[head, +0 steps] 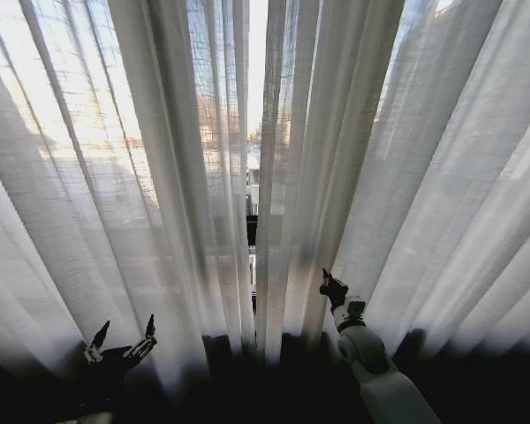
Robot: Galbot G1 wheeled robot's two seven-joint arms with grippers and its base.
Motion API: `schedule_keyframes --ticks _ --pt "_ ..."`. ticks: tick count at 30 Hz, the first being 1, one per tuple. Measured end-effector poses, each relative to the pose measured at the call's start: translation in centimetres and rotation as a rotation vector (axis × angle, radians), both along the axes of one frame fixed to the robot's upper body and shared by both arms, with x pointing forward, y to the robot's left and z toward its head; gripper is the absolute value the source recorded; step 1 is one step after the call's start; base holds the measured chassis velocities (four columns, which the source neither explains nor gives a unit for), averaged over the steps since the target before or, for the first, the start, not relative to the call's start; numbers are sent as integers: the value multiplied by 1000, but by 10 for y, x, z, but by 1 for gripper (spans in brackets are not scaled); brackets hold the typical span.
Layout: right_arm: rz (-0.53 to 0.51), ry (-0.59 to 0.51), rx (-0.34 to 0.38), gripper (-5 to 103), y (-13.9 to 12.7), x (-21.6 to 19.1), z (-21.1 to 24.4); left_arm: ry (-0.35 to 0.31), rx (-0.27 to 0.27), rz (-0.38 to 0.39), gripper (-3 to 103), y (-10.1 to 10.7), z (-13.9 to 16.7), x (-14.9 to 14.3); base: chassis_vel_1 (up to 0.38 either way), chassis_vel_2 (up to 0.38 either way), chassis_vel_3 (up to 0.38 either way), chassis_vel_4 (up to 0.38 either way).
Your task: Open the curtains by pulling them apart, changing their state from closed to fully open.
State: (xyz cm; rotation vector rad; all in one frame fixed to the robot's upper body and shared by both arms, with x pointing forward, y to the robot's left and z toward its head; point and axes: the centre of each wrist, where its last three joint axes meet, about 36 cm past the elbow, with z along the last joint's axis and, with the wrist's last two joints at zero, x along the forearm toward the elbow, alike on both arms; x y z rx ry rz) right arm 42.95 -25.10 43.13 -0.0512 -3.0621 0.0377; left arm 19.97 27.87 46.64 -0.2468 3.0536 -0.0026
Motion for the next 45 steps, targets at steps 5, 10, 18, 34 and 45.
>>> schedule_keyframes --ticks 5,10,18,34,45 --pt "3 2 2 0 1 0 0 -1 4 2 100 1 -1 -1 0 0 0 0" --pt "5 3 5 0 3 0 0 -2 7 4 100 2 -1 -2 -77 -83 63 75" --pt "1 7 7 0 2 -2 -2 -2 6 2 100 0 -2 -2 -202 -202 206 200" --pt "-11 1 9 0 -2 -3 -1 -7 8 0 100 0 -3 -6 -326 -325 320 317" --pt "-31 -4 8 0 -8 -4 1 -7 3 -7 100 -3 -4 -7 -353 -358 353 366"
